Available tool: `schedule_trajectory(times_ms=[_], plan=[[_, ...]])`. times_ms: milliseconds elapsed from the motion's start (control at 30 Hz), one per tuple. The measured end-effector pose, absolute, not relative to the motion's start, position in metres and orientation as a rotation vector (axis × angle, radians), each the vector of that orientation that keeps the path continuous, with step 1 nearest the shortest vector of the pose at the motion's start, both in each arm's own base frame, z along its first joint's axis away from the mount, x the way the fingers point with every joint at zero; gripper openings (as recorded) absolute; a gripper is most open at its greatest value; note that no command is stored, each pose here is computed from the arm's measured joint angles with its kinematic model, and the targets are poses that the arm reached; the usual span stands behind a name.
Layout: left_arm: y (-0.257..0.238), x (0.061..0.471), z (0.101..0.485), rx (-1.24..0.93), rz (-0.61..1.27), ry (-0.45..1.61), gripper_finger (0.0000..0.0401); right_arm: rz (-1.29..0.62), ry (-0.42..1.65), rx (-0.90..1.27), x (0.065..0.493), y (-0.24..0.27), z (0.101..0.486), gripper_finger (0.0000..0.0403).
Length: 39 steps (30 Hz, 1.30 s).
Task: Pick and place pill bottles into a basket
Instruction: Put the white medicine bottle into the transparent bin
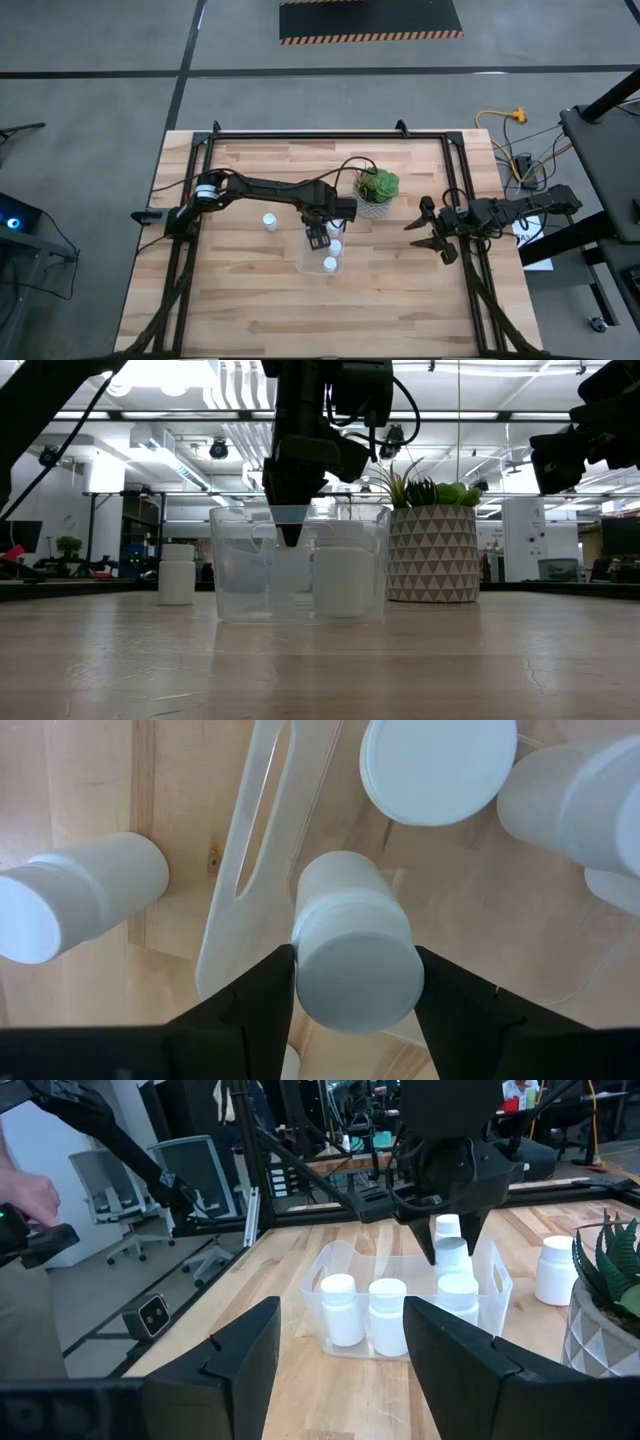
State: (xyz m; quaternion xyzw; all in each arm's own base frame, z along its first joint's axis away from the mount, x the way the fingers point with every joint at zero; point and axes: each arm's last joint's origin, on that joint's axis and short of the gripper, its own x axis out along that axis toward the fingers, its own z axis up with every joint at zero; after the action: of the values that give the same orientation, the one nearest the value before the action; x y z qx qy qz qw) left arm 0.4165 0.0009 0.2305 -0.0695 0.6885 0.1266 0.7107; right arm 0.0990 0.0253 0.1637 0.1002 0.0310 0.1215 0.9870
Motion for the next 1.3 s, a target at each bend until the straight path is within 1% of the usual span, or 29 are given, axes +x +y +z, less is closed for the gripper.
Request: schedule_trajectory(times_ms=[500,700,833,1000,1300], plan=[[0.0008,0.4208,0.2308,-0.161,0.277,1.482,0.0176,0.244,0.062,0.201,0.0990,0.0253,0.1637,0.0201],[0.0006,0.4205,0.2308,-0.288,0.390,1.465,0.0176,0.244,0.063,0.201,0.0990,0.0253,0.1637,0.0201],[0.0006,0.4204,0.2310,-0.323,0.422,1.458,0.0176,0.244,0.062,0.201,0.0990,0.0253,0.1637,0.0201],[0.0001,0.4178,0.2310,-0.423,0.502,1.467,0.0176,0.244,0.062,0.201,0.0990,0.0253,0.1637,0.0201],[-0.0002,0.4179,0.2311,-0.448,0.506,1.466,0.0176,0.244,0.063,0.202,0.0990,0.0253,0.1637,0.0201]])
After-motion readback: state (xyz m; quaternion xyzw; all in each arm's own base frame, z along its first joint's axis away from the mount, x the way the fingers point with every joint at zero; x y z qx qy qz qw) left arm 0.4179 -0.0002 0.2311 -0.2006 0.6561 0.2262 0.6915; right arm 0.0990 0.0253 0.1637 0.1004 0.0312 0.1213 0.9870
